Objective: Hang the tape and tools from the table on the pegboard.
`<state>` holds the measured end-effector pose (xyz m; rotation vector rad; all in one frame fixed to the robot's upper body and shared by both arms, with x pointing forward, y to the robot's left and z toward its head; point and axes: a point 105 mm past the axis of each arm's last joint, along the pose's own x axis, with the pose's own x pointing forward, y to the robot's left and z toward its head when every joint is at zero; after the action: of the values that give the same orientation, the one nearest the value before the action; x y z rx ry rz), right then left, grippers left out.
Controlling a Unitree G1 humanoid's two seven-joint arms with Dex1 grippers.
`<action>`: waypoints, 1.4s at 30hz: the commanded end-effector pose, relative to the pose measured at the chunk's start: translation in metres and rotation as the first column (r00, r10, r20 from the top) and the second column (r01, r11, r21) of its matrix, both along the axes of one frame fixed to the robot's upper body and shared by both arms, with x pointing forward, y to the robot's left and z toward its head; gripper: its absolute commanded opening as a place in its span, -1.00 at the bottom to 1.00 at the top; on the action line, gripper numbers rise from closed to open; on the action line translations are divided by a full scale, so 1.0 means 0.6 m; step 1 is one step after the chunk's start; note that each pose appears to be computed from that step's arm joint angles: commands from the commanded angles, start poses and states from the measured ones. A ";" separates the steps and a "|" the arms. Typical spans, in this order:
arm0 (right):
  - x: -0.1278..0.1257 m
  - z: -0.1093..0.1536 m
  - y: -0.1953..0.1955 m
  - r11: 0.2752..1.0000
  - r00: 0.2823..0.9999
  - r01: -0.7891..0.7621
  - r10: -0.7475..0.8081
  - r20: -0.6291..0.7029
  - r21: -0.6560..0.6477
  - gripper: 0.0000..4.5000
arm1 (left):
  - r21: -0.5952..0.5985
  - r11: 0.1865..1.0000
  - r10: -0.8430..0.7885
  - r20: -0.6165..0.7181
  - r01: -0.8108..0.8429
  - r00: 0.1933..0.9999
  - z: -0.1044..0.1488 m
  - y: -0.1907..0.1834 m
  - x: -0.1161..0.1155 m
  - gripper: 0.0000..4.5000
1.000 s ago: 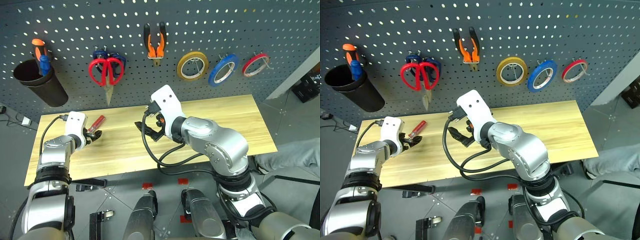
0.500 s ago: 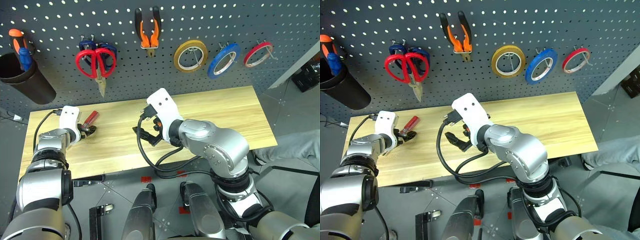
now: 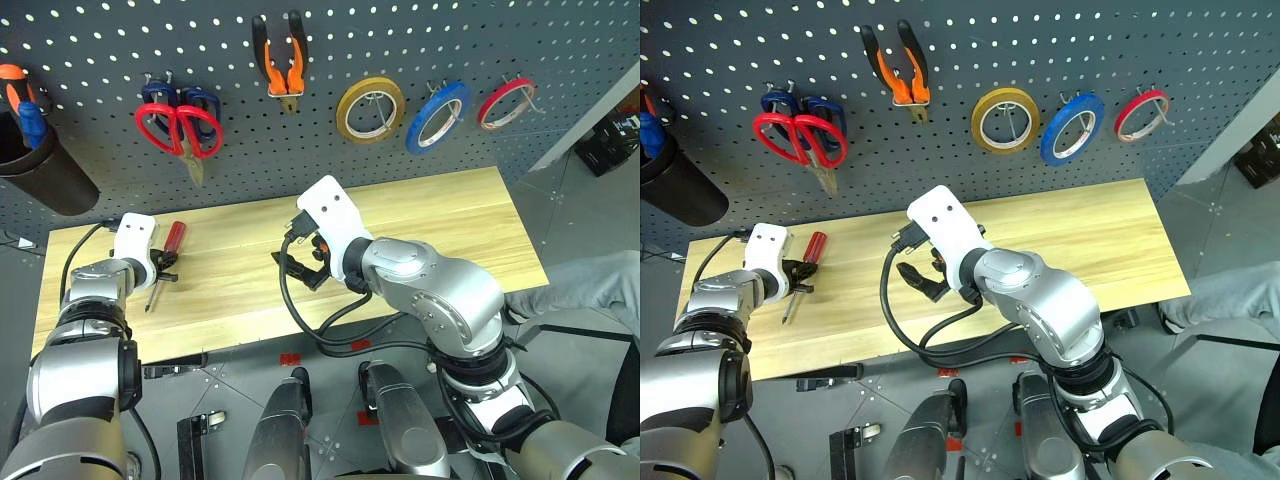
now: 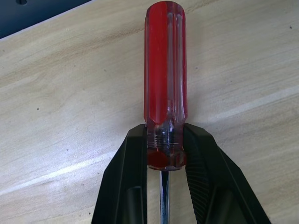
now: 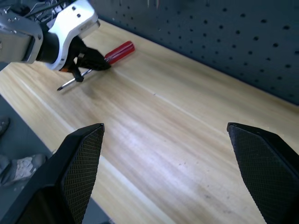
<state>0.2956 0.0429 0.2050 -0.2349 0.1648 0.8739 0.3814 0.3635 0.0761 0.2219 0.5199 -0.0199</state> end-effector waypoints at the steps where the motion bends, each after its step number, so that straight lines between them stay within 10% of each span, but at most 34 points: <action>1: -0.003 0.023 -0.002 0.999 0.996 -0.035 0.032 0.082 0.041 1.00 | 0.011 0.999 -0.045 0.039 0.044 0.998 0.004 0.015 -0.018 -0.66; 9: -0.038 0.046 -0.023 0.960 0.959 -0.238 0.208 0.195 0.148 1.00 | -0.004 0.976 -0.206 0.310 0.218 0.928 0.009 -0.075 -0.095 -0.66; 22: -0.069 0.054 -0.024 0.878 0.880 -0.451 0.409 0.242 0.158 1.00 | 0.208 0.957 -0.015 0.733 -0.203 0.680 0.203 -0.093 -0.205 -0.66; 31: -0.013 0.074 -0.020 0.944 0.953 -0.261 0.218 0.210 0.203 1.00 | 0.223 0.933 -0.065 0.877 -0.282 0.476 0.355 -0.072 -0.150 -0.66; 42: -0.026 0.117 0.000 0.940 0.945 -0.255 0.194 0.263 0.225 1.00 | 0.232 0.921 -0.111 0.926 -0.313 0.361 0.428 -0.038 -0.069 -0.66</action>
<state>0.2909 0.0413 0.2558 -0.1137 -0.1172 1.0639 0.3422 0.3401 0.3208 0.4977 -0.6167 0.3273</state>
